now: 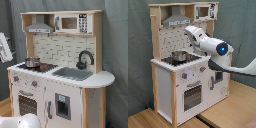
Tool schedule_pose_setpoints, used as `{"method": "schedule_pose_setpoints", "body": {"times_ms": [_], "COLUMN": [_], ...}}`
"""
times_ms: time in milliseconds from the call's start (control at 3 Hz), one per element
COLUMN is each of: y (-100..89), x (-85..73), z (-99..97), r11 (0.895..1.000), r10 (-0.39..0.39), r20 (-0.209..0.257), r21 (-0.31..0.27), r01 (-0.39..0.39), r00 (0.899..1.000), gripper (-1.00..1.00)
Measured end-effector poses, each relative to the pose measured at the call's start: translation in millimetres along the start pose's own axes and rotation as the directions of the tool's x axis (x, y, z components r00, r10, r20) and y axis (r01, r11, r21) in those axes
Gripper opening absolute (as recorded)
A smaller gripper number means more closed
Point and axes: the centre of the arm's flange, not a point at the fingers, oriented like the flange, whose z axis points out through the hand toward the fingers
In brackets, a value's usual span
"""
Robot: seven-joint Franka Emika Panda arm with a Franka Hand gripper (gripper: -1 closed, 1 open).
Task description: Play with the kitchen
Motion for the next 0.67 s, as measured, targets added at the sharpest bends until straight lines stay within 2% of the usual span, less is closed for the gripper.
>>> {"method": "schedule_pose_setpoints", "body": {"times_ms": [333,667], "y": [-2.8,-5.2], "x": [1.2,-8.5], "z": [4.9,14.7], "r11": [0.996,0.981], "r10": [0.069,0.144], "r20": [0.052,0.133], "r21": [0.054,0.111], "r01": [-0.072,-0.160], "r00": [0.996,0.980], "gripper": [1.00,1.00]}}
